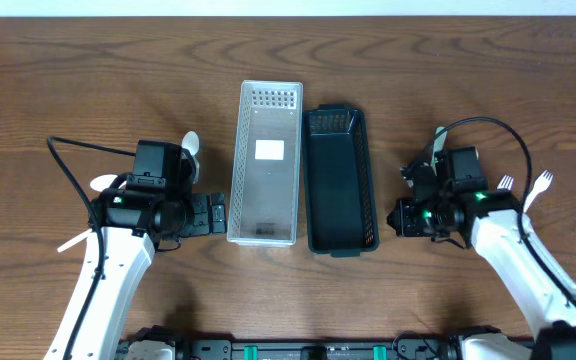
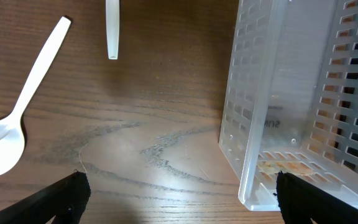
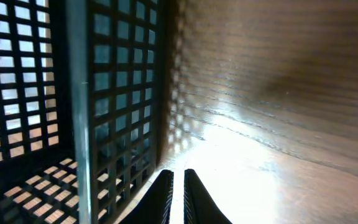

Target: Pack container

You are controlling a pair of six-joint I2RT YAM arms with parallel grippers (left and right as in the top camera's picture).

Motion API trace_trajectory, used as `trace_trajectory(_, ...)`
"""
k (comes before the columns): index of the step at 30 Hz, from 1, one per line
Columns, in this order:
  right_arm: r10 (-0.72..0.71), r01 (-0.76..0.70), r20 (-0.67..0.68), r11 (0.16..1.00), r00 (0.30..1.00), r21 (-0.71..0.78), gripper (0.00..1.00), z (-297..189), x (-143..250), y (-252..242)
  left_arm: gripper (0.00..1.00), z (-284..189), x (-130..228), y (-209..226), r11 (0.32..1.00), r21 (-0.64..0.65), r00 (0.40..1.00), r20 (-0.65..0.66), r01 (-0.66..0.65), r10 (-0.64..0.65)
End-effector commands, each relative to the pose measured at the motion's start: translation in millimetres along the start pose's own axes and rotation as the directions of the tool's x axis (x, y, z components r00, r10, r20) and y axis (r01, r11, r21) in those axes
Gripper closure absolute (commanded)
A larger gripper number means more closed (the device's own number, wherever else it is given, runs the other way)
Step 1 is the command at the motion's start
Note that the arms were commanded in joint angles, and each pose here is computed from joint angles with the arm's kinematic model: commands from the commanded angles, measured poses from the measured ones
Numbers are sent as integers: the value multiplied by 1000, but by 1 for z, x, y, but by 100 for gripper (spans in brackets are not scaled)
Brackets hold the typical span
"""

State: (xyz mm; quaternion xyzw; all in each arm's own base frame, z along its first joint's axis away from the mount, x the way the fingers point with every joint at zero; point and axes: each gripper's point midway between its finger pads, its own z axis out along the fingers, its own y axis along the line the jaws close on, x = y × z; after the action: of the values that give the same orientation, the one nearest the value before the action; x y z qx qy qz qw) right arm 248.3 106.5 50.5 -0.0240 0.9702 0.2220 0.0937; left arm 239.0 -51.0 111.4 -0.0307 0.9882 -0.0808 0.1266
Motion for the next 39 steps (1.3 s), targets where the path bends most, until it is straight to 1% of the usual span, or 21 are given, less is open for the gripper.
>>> trace_trajectory(1,-32,29,-31,996,999,-81,91,9,1,18,2,-3,-3,0,1000,3,1000,8,16,-16)
trace_trajectory(5,-56,51,-36,991,998,-127,92,16,-1,28,2,-3,-3,0,1000,3,1000,8,16,-16)
trace_trajectory(10,-81,79,2,975,997,-206,91,14,-9,43,2,-3,-3,0,1000,3,1000,8,16,-16)
trace_trajectory(17,-89,103,70,969,994,-224,91,12,-26,49,2,-3,-3,0,1000,3,1000,8,16,-16)
trace_trajectory(22,-94,112,90,968,991,-224,91,11,-31,50,2,-3,-3,0,1000,3,1000,8,16,-16)
trace_trajectory(23,-93,111,92,970,991,-216,91,12,-31,48,2,-3,-3,0,1000,3,1000,8,16,-16)
trace_trajectory(25,-88,104,98,980,991,-167,85,13,-33,39,2,-3,-3,0,1000,3,1000,8,16,-16)
trace_trajectory(29,-30,37,126,998,992,-53,84,12,-42,13,2,-3,-3,0,1000,3,1000,8,16,-16)
trace_trajectory(33,34,-52,193,995,981,89,76,-6,-61,-24,2,-3,-4,0,1000,0,1000,10,15,-15)
trace_trajectory(35,61,-112,230,970,971,217,65,-31,-73,-48,2,-3,-4,0,1000,0,1000,10,15,-15)
trace_trajectory(36,68,-137,248,952,966,273,62,-45,-80,-57,1,-3,-4,0,1000,0,1000,10,15,-15)
trace_trajectory(37,69,-160,269,929,961,333,57,-61,-88,-65,2,-3,-4,0,1000,0,1000,10,15,-15)
trace_trajectory(38,59,-179,293,897,954,405,39,-84,-98,-73,2,-3,-4,0,1000,0,1000,10,15,-15)
trace_trajectory(39,45,-183,306,879,951,440,21,-99,-104,-75,2,-3,-4,0,1000,0,1000,10,15,-15)
